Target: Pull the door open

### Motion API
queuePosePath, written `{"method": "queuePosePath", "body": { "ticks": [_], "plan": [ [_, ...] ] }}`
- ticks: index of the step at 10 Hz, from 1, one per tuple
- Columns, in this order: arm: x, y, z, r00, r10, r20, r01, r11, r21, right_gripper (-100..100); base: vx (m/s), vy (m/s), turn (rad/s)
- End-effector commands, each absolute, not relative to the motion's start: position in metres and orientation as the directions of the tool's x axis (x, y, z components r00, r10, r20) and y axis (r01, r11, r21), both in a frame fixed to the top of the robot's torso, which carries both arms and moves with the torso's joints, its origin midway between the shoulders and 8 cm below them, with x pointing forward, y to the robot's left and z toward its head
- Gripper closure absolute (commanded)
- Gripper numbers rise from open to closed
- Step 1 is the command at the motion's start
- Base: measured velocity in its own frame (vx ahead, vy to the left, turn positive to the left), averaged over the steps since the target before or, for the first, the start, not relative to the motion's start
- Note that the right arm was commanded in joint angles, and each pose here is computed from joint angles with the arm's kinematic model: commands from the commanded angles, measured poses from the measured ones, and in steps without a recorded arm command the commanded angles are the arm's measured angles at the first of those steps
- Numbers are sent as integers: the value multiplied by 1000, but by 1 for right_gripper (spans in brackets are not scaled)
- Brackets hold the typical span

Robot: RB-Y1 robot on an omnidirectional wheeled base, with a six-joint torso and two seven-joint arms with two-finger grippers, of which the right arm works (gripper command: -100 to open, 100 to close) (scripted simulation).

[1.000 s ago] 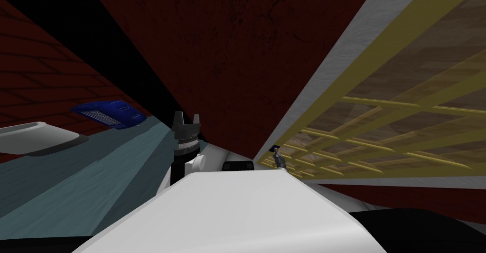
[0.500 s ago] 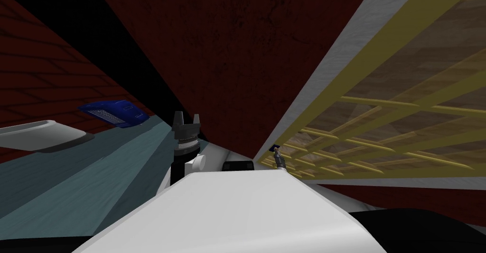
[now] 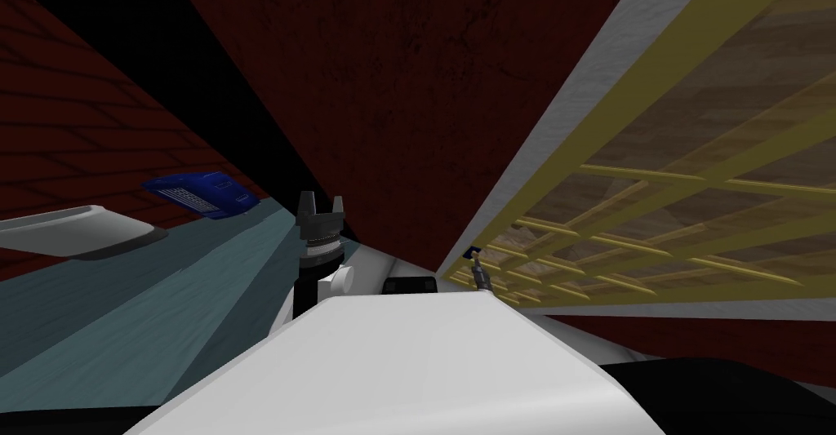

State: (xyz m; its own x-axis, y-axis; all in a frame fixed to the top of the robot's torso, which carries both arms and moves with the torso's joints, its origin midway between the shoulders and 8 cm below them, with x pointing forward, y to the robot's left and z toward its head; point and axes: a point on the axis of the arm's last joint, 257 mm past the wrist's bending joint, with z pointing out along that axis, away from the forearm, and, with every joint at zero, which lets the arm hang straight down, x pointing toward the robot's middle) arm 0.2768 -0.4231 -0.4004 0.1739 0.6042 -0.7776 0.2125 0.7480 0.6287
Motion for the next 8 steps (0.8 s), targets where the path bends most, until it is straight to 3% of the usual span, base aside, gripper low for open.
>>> {"method": "queuePosePath", "body": {
  "ticks": [1, 8],
  "plan": [
    [272, -424, -400, 164, 567, -807, 218, 777, 591, -100, -4, 29, -27],
    [250, -428, -400, 111, 381, -918, 243, 885, 397, -100, -13, 27, -27]
  ]
}}
